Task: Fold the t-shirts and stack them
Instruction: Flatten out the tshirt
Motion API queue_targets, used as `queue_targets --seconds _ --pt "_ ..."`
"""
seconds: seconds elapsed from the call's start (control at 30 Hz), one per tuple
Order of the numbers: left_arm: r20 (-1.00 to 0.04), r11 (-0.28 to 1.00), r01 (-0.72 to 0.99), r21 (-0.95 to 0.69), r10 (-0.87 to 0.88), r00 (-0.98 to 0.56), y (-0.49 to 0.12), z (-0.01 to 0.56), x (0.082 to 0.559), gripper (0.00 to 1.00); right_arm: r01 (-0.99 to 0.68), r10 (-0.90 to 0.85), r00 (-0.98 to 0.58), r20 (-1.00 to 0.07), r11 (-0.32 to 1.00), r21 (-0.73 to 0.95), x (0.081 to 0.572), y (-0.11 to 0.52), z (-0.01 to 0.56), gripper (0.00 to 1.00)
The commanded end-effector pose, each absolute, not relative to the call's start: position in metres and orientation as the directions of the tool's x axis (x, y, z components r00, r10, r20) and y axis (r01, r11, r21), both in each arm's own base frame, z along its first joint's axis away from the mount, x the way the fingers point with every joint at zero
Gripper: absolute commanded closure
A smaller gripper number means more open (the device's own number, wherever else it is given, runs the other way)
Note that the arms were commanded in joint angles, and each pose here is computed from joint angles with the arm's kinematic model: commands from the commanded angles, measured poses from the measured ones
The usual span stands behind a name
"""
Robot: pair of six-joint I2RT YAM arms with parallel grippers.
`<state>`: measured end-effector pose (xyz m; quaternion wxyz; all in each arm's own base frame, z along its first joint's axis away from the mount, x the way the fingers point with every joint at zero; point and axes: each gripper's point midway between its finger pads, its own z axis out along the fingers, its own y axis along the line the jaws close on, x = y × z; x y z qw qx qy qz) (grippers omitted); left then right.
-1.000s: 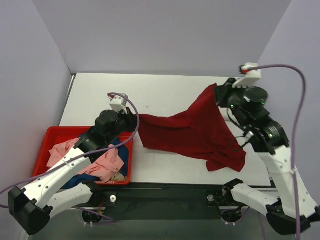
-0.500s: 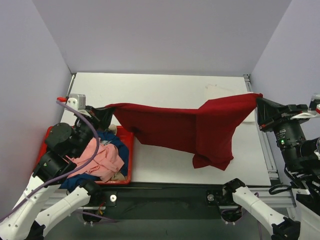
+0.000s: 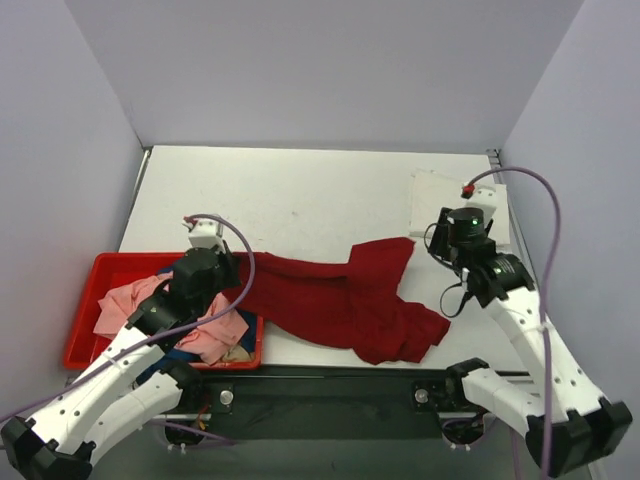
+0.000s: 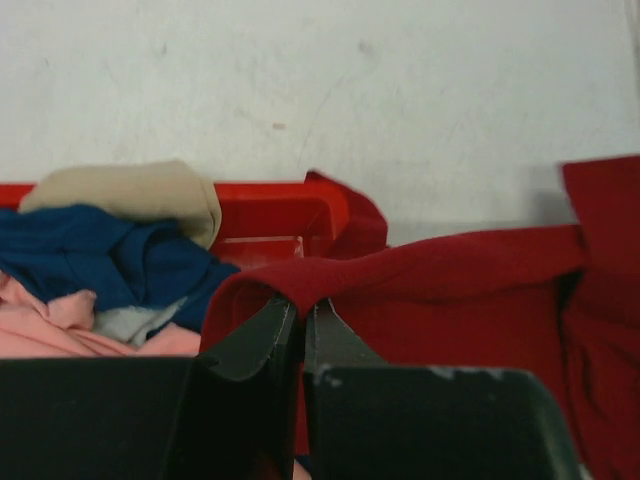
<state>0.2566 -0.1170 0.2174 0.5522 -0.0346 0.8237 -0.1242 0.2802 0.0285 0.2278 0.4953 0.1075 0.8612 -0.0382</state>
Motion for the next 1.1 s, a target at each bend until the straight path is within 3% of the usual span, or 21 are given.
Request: queue_targets --seconds 0.0,0.13,0.23,0.33,0.7,1.07 --pt "-0.874 0.953 0.092 -0.289 -0.223 -0.432 -0.125 0.195 0.253 1.0 0.274 0.223 -0.529 -0.819 0.958 0.084 0.292 0.035 0.194 0.5" --pt "-0.851 0.947 0.11 -0.303 -0.216 -0.479 -0.13 0.172 0.245 1.0 0.032 0.219 -0.576 -0.788 0.969 0.246 0.289 0.106 0.17 0.38" --pt "-0.853 0.944 0.115 -0.31 -0.222 -0.472 -0.129 0.172 0.242 1.0 -0.162 0.161 -0.617 -0.771 0.932 0.324 0.277 0.167 0.155 0.36" --pt "-0.851 0.936 0.136 -0.324 -0.225 -0.475 -0.133 0.174 0.24 1.0 -0.232 0.119 -0.645 -0.755 0.911 0.342 0.283 0.2 0.145 0.36" --pt "-0.838 0.94 0.124 -0.319 -0.218 -0.501 -0.132 0.163 0.237 1.0 -0.305 -0.062 -0.72 -0.691 0.923 0.234 0.357 0.28 0.088 0.46" --pt "-0.838 0.937 0.138 -0.321 -0.214 -0.502 -0.136 0.165 0.236 1.0 -0.272 -0.186 -0.768 -0.612 0.961 0.05 0.383 0.29 0.035 0.48"
